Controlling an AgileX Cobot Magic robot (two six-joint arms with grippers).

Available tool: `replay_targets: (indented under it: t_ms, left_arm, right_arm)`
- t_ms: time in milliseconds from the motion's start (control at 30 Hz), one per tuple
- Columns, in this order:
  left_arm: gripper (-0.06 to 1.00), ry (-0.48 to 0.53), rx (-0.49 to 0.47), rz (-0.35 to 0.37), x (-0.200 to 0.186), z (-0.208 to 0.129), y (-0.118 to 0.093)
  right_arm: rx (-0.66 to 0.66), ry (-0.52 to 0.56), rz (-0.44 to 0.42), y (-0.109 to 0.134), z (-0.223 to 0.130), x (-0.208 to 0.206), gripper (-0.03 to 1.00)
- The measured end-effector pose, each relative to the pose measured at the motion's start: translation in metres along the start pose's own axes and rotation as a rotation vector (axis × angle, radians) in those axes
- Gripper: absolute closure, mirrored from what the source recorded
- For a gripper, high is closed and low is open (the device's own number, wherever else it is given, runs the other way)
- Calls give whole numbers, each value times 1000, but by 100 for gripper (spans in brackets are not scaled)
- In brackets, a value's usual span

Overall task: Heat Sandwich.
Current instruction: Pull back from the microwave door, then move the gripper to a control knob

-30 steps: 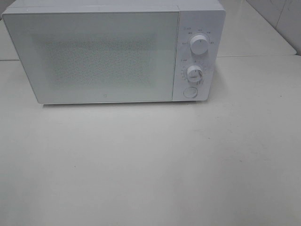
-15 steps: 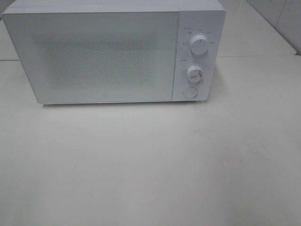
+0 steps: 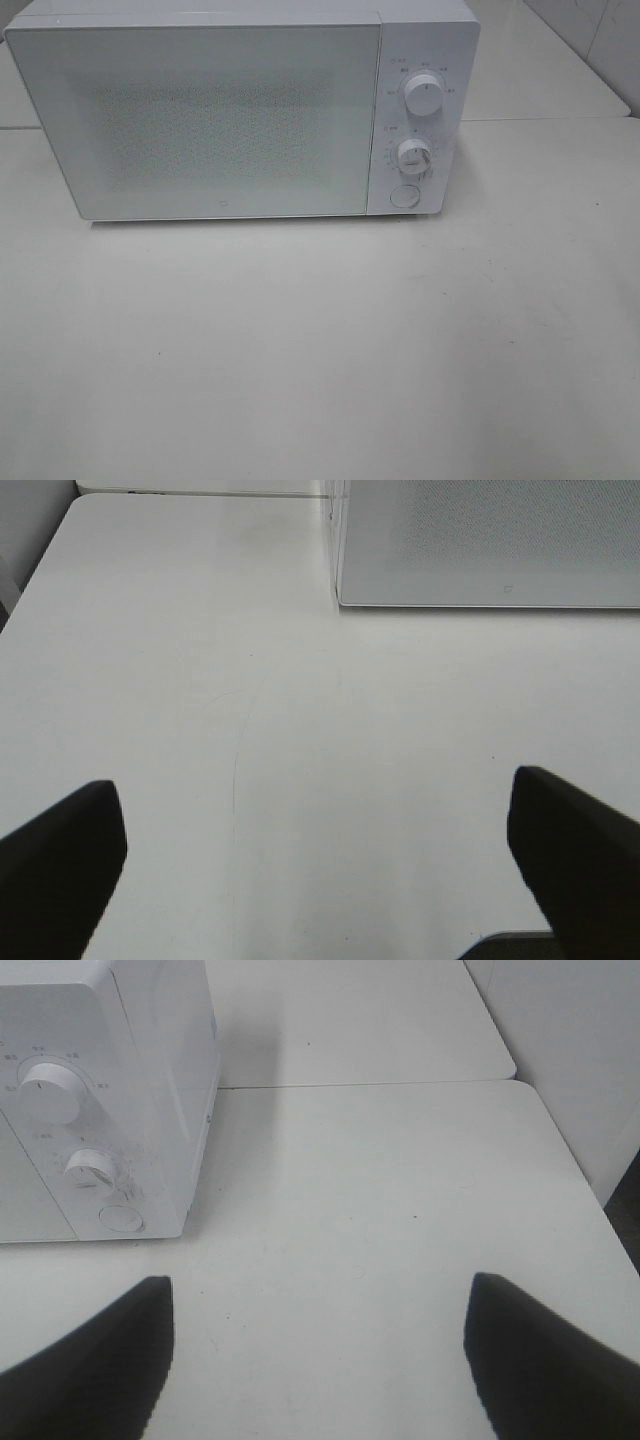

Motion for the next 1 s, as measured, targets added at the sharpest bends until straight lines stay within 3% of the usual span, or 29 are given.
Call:
replay_targets:
  t_ms: [500,1000]
  left_arm:
    - [-4,0,0,0,0,0,0]
    - [-4,0,0,0,0,0,0]
  right_arm:
    - [-3,-32,17,4,12,44,20]
    - [25,-146,57,13,9,98,20]
Point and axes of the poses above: a point on each arm's last joint axis where the gripper is mounted, x pointing out along that axis toward the gripper, y along the wrist's bending axis when the last joint is at zero, z = x × y, the point moved 6 cm from there along x, pointing out along that axis toward the gripper
